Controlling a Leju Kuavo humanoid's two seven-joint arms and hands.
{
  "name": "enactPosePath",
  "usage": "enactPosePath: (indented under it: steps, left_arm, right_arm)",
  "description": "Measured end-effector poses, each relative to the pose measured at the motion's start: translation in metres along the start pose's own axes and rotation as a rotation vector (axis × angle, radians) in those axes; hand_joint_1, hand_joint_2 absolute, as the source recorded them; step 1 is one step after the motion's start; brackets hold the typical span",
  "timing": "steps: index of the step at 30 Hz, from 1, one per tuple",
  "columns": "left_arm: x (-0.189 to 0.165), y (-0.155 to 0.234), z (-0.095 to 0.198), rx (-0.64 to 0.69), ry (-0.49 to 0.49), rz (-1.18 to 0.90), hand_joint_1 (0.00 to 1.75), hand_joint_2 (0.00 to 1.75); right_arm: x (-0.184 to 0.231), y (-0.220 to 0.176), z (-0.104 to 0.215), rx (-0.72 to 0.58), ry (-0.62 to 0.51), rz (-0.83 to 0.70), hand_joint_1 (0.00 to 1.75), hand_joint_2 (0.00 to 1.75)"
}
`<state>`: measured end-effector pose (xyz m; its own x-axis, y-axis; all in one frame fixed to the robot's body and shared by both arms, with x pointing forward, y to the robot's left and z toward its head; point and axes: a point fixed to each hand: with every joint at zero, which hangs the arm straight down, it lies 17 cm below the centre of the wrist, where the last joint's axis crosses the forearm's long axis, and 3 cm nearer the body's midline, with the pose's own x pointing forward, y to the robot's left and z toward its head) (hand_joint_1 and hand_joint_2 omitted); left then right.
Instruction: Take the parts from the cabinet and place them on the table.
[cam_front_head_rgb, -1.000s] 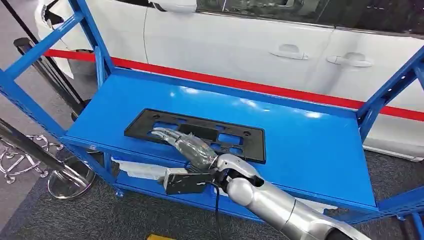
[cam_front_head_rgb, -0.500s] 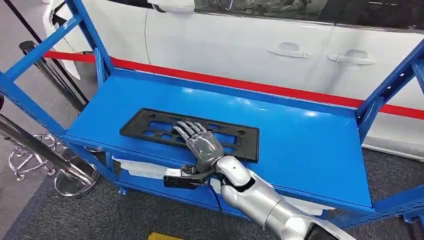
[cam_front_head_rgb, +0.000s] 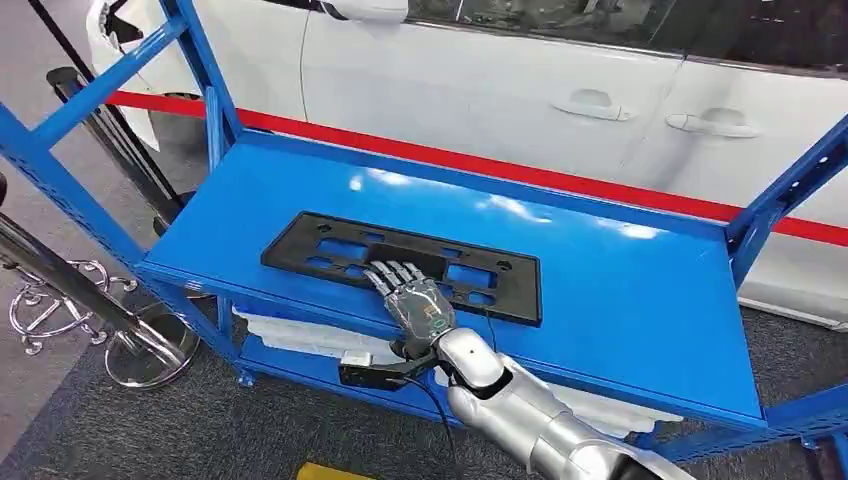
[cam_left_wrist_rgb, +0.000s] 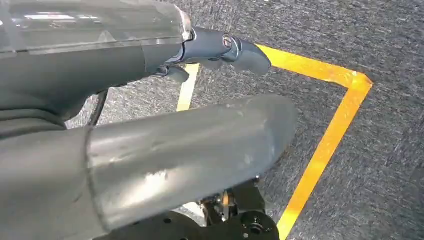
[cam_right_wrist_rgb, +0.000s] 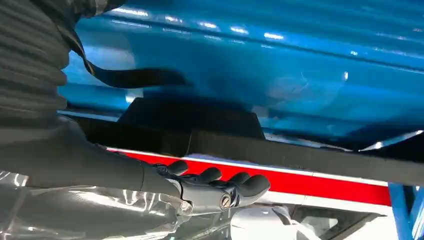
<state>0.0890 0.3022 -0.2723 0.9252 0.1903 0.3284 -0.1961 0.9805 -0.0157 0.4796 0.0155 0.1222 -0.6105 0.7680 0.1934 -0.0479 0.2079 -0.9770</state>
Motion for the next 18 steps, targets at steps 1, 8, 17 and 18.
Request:
enactPosePath:
  steps: [1, 8, 17, 18]
  left_arm:
    - [0.0003, -0.0001, -0.0001, 0.0, 0.0, 0.0, 0.0, 0.0]
    - [0.001, -0.0021, -0.0002, -0.004, -0.001, 0.001, 0.0, 0.0]
    - [-0.0011, 0.0007, 0.0002, -0.002, 0.002, -0.008, 0.0, 0.0]
    - [-0.0009, 0.0006, 0.0002, -0.002, 0.002, -0.009, 0.0, 0.0]
  right_arm:
    - [-0.0002, -0.0004, -0.0003, -0.001, 0.0, 0.001, 0.0, 1.75]
    - [0.0021, -0.0039, -0.0028, -0.008, -0.003, -0.001, 0.0, 1.75]
    - [0.0005, -0.004, -0.0026, -0.023, 0.008, 0.047, 0.0, 1.75]
    - [0.0012, -0.0056, -0.003, -0.033, 0.007, 0.054, 0.0, 1.75]
